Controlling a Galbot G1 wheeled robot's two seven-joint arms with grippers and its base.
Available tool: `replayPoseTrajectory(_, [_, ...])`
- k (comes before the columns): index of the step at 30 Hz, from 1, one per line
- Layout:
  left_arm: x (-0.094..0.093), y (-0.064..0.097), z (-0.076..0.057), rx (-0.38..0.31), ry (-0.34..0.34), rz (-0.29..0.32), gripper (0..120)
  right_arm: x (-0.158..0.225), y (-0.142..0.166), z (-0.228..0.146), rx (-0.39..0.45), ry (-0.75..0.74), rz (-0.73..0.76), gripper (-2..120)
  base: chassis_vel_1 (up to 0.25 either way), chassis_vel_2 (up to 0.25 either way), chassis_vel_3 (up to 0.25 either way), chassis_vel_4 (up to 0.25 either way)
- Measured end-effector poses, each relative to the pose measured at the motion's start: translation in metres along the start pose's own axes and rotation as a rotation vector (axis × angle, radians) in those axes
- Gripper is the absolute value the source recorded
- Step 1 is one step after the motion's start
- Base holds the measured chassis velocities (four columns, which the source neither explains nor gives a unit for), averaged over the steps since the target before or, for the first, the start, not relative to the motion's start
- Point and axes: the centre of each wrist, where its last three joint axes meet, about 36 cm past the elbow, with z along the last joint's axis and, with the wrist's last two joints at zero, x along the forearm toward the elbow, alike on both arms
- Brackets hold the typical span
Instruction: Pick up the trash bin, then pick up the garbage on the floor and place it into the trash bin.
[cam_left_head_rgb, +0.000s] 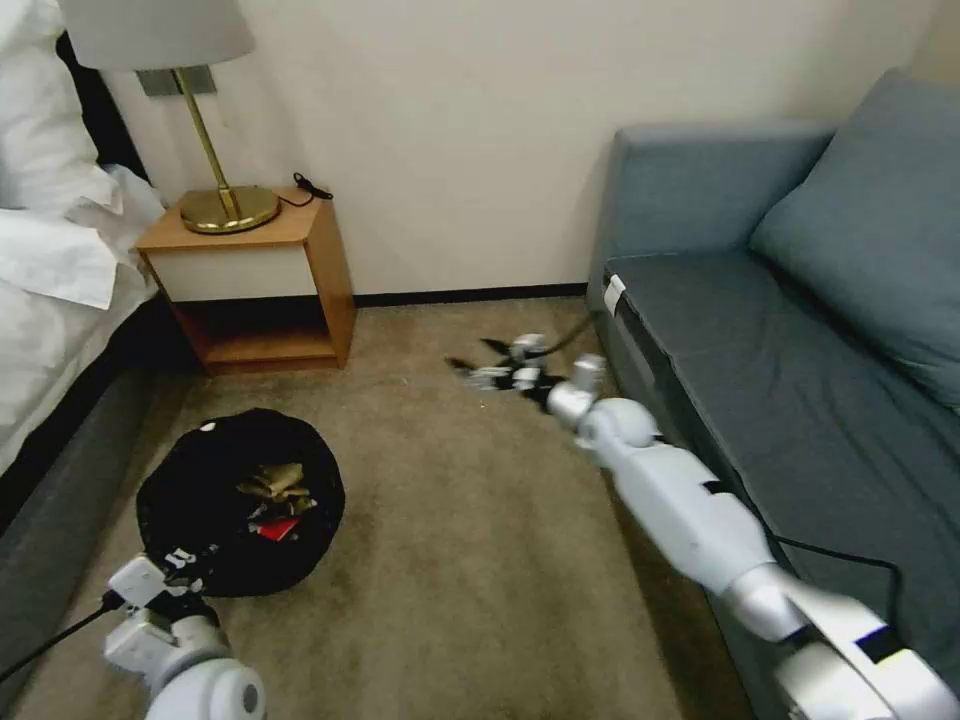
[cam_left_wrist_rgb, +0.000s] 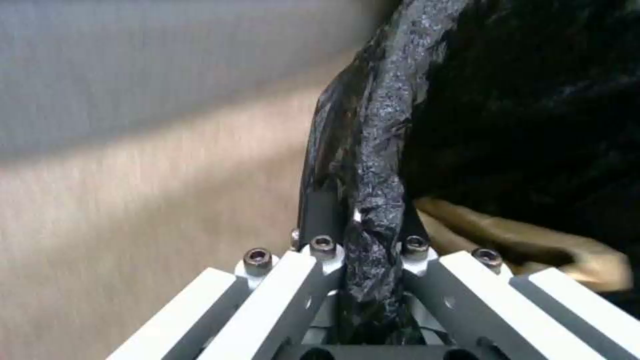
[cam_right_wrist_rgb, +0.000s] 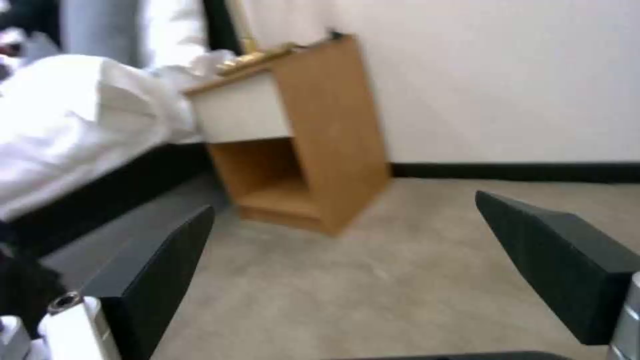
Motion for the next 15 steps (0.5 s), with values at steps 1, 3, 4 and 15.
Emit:
replayPoseTrajectory(1, [-0.002,-0.002,-0.002,0.044,0.036,-0.003,3,0.01,-0.005,0.003,-0.001,0.001,0.021,100,0.0,0.0,0.0,0.0])
replayPoseTrajectory(3, [-0.006,-0.005,-0.004,0.115,0.097,-0.003,3,0.021,-0.008,0.004,-0.004,-0.006,0.041,100,0.0,0.0,0.0,0.0])
replayPoseTrajectory(4, [-0.008,-0.005,-0.004,0.143,0.123,-0.002,3,0.024,-0.008,0.005,-0.006,-0.011,0.047,100,0.0,0.0,0.0,0.0])
replayPoseTrajectory(15, [-0.056,0.005,-0.006,0.239,0.254,-0.05,3,0.033,0.025,-0.01,-0.002,-0.049,0.042,100,0.0,0.0,0.0,0.0])
